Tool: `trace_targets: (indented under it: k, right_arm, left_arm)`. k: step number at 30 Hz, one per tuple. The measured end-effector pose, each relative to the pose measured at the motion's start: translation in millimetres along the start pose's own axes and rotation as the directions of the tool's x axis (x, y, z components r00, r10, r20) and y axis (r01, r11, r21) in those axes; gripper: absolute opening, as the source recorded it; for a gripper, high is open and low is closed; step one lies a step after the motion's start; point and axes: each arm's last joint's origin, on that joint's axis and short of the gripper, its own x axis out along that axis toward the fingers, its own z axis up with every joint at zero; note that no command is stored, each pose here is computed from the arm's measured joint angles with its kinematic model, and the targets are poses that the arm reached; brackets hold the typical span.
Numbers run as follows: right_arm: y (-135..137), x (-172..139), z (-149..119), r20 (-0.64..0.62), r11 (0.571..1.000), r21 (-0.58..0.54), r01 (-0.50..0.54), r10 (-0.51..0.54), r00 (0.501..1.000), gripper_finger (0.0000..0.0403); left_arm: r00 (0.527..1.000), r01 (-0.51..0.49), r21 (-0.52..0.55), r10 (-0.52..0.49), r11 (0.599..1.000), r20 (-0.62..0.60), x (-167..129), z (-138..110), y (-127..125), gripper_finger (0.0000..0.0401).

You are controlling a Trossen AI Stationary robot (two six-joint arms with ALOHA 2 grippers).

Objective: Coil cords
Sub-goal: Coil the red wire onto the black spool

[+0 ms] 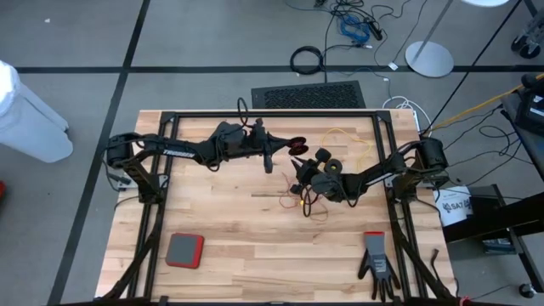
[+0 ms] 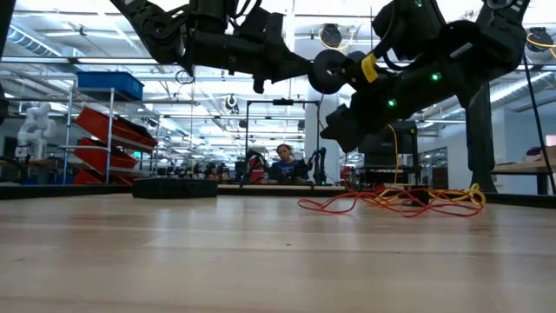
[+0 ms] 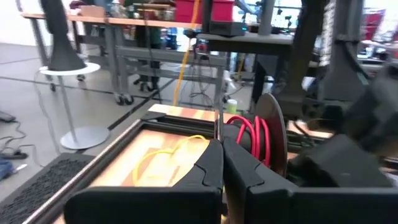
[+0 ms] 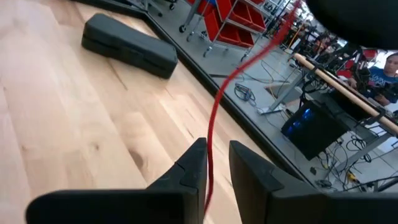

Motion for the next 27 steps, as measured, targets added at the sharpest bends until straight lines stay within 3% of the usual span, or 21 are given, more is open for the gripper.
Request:
trace_targets:
  k: [15, 27]
  right_arm:
    - [-1, -7, -21, -0.033, 0.998, 0.025, -0.061, 0.061, 0.998, 0.0054]
    - [12, -24, -23, -0.024, 0.992, -0.014, -0.129, 0.128, 0.991, 0.0054]
  left_arm:
    - [0.997, 0.068, -0.004, -0.068, 0.998, -0.032, 0, -3, -2, 0.0000]
    - [0.991, 0.105, 0.010, -0.104, 0.994, -0.089, -1, -8, -2, 0.0000]
